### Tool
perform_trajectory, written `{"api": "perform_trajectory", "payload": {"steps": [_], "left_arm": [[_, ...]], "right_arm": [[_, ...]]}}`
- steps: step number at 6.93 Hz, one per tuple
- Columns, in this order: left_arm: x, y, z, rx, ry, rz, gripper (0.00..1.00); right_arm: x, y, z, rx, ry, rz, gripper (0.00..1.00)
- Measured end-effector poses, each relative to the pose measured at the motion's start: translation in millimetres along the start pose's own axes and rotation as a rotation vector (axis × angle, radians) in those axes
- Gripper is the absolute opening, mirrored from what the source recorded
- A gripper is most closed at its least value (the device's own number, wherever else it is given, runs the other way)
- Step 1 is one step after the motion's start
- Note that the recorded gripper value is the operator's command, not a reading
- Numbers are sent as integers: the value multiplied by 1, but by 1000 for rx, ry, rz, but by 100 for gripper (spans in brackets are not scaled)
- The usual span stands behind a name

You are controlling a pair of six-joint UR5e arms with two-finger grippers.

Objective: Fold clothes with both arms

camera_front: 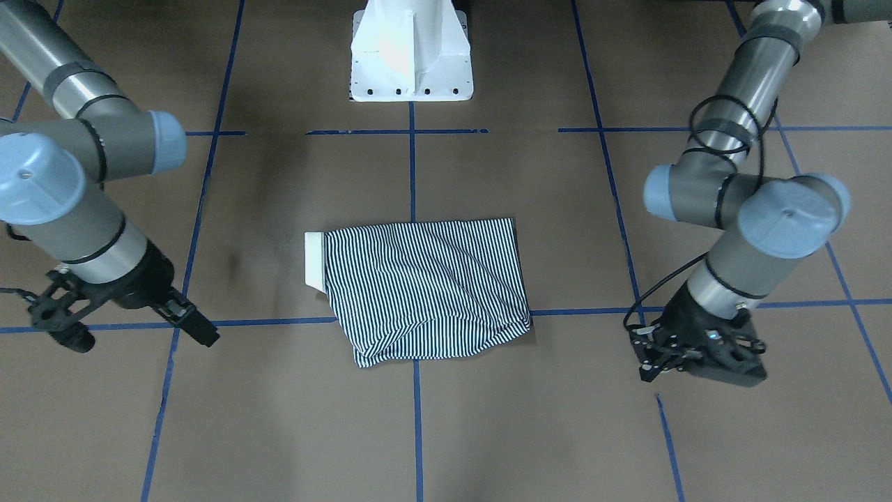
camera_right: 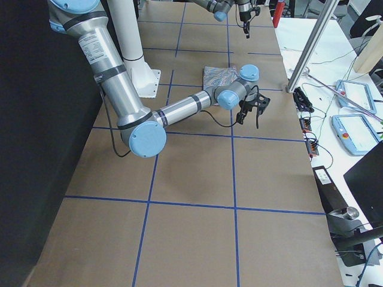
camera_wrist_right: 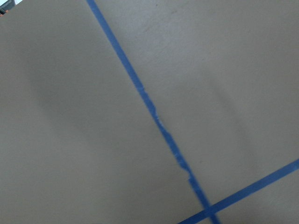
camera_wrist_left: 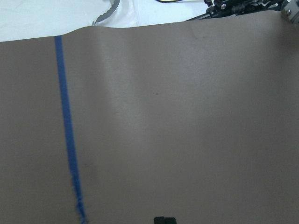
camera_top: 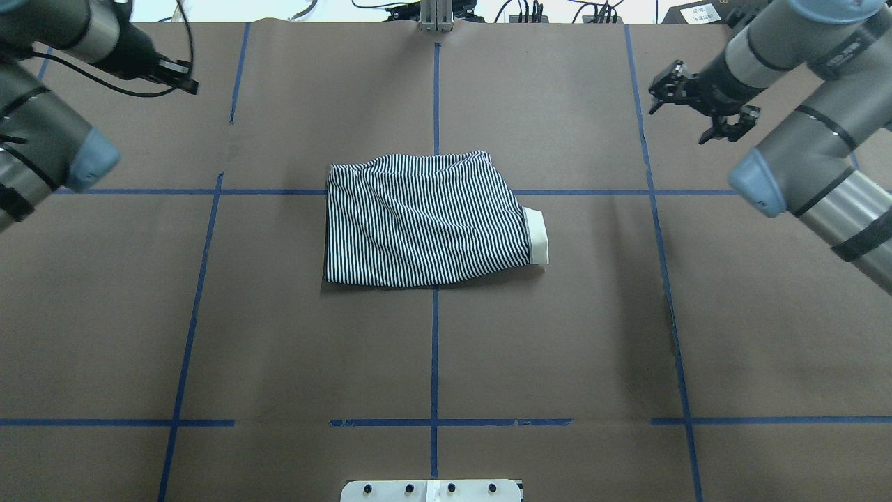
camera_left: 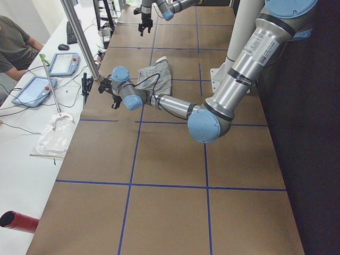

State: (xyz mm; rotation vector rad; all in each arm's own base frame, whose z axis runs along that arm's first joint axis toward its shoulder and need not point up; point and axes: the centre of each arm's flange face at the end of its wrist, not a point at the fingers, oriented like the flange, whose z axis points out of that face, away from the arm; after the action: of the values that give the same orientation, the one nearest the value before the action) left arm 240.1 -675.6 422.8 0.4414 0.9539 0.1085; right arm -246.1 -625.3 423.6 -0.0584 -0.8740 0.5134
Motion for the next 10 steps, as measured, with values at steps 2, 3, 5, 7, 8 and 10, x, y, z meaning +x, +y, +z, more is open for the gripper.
{"api": "perform_trajectory", "payload": {"steps": [2,3,5,7,8,10], "left_arm": [[-93,14,-56,15,-35,46,2],[-135,24,-80,23,-69,76,11],[-192,38,-128,-18,-144,105,99],[-200,62,-176,-171,-204,20,100],[-199,91,-186,-259,-223,-47,100],[-204,128,-188,-324,-228,-98,100]], "right_arm": [[117,-59,-35,-12,28,-203,100],[173,-81,-58,-21,40,-287,100],[274,-104,-89,-52,80,-440,100],[323,-101,-98,-89,99,-519,100],[326,-96,-97,-102,102,-536,100],[319,-91,-92,-126,107,-549,100]]}}
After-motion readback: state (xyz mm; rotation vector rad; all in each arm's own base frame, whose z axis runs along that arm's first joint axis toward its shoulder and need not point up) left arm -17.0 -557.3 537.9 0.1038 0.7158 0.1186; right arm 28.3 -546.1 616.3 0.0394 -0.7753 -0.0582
